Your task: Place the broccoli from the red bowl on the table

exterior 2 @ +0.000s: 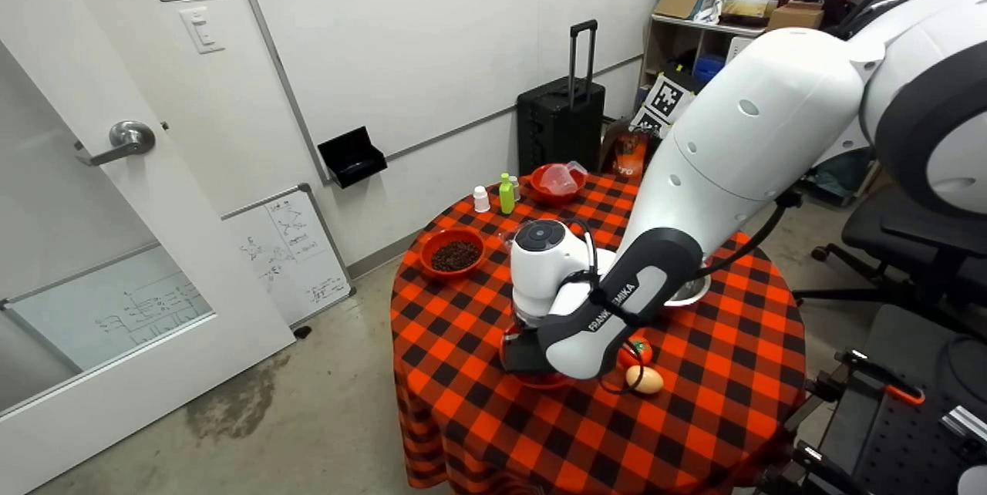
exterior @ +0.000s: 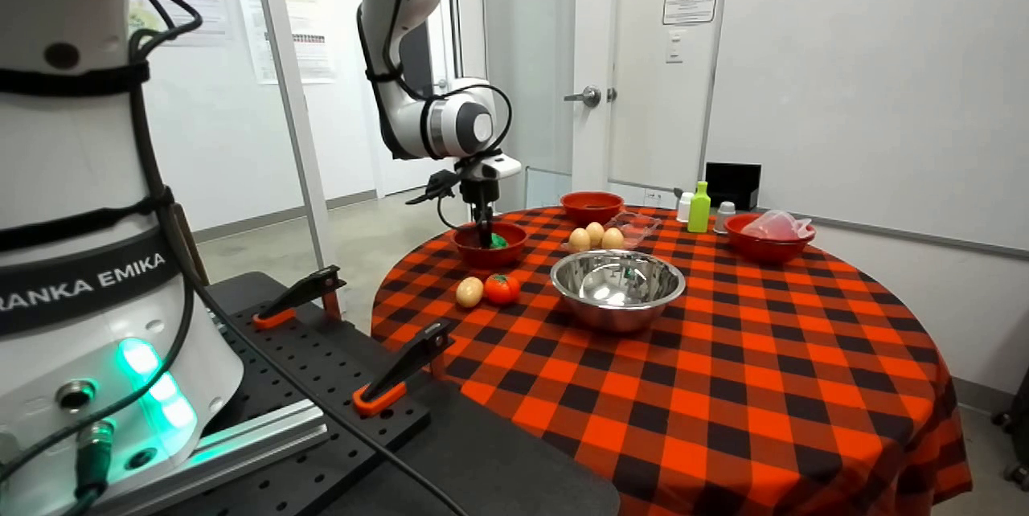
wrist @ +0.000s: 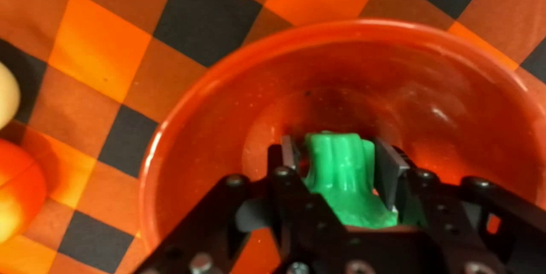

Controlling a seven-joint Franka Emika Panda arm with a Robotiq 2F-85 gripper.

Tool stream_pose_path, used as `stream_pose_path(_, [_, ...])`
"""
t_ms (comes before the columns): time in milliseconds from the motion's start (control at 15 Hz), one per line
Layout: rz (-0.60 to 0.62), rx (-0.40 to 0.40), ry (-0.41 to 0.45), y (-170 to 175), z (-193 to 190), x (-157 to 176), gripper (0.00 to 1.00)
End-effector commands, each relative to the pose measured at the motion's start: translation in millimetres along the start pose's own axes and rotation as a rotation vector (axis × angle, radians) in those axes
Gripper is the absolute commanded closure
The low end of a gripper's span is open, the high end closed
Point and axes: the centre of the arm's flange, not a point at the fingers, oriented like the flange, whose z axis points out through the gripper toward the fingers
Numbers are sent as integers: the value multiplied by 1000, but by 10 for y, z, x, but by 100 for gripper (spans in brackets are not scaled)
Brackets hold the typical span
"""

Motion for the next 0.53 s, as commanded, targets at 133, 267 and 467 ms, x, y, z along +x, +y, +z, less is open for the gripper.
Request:
stream_pose_path(133, [-4, -2, 7, -111, 21, 44, 94])
stream_pose_path(267, [-3, 3, 11, -114, -11, 50, 92])
stream_pose_path(467, [-1, 31, 32, -107, -190, 45, 91])
